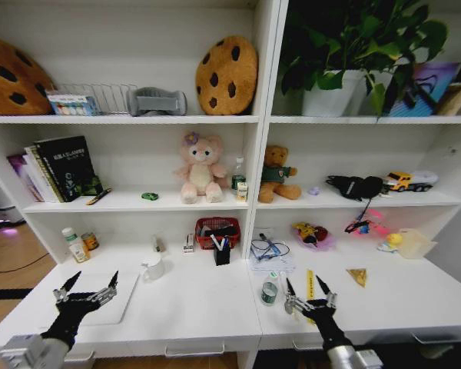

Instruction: Organize the objects on the table.

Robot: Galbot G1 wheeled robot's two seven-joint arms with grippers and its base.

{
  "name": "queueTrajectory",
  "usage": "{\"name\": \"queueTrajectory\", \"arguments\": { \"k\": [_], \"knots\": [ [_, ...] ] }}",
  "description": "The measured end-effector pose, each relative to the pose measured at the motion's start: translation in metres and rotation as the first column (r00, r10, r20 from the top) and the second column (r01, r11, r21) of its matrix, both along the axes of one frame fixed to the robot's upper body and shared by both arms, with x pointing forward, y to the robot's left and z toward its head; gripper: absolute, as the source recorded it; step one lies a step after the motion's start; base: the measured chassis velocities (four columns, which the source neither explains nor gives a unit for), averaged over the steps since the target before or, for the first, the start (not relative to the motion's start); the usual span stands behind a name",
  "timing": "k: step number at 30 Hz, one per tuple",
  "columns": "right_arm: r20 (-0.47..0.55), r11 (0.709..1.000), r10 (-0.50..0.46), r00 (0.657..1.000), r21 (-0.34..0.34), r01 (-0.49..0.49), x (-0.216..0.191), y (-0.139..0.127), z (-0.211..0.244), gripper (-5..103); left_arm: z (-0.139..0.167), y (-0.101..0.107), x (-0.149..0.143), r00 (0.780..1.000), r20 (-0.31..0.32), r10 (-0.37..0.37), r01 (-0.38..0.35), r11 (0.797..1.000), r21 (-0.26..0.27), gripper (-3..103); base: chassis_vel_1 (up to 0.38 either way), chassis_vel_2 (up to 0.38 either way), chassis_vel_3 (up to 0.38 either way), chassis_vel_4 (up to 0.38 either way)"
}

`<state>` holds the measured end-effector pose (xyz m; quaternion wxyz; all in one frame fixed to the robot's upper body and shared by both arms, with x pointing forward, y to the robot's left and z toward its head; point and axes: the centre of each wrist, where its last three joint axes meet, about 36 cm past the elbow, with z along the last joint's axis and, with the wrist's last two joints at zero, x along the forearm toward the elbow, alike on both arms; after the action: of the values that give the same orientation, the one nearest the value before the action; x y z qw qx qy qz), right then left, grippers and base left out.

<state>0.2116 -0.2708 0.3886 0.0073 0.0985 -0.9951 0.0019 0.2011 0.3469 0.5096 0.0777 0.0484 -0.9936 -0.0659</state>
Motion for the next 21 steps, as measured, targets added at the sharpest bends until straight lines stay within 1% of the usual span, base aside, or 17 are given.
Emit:
{"name": "queueTrajectory", "arguments": {
  "k": [1, 3, 4, 7, 11, 21],
  "knots": [
    [0.000, 1.000, 0.000, 1.000, 0.000, 0.000, 0.000, 0.000, 0.000, 100, 0.000, 0.000, 0.000, 1.000, 0.000, 0.000, 0.000, 1.000, 0.000, 100, 0.048, 0.092, -0.034, -0.061],
    [-0.018, 1.000, 0.023, 1.000, -0.002, -0.023, 0.004, 0.012, -0.004, 100, 0.000, 0.000, 0.000, 1.000, 0.000, 0.000, 0.000, 1.000, 0.000, 100, 0.056, 0.097, -0.034, -0.041],
    [-0.018, 1.000, 0.023, 1.000, -0.002, -0.023, 0.004, 0.012, -0.004, 100, 0.000, 0.000, 0.000, 1.000, 0.000, 0.000, 0.000, 1.000, 0.000, 100, 0.064, 0.102, -0.032, -0.036],
    [-0.031, 1.000, -0.004, 1.000, -0.009, 0.004, 0.014, 0.018, -0.008, 100, 0.000, 0.000, 0.000, 1.000, 0.000, 0.000, 0.000, 1.000, 0.000, 100, 0.038, 0.034, -0.025, -0.027],
    [-0.034, 0.999, -0.027, 0.999, -0.021, 0.027, 0.025, 0.017, -0.011, 100, 0.000, 0.000, 0.000, 1.000, 0.000, 0.000, 0.000, 1.000, 0.000, 100, 0.000, 0.000, 0.000, 0.000],
    [-0.075, 1.000, -0.014, 0.997, -0.018, 0.013, 0.040, 0.022, -0.020, 100, 0.000, 0.000, 0.000, 1.000, 0.000, 0.000, 0.000, 1.000, 0.000, 100, 0.000, 0.000, 0.000, 0.000]
  ]
}}
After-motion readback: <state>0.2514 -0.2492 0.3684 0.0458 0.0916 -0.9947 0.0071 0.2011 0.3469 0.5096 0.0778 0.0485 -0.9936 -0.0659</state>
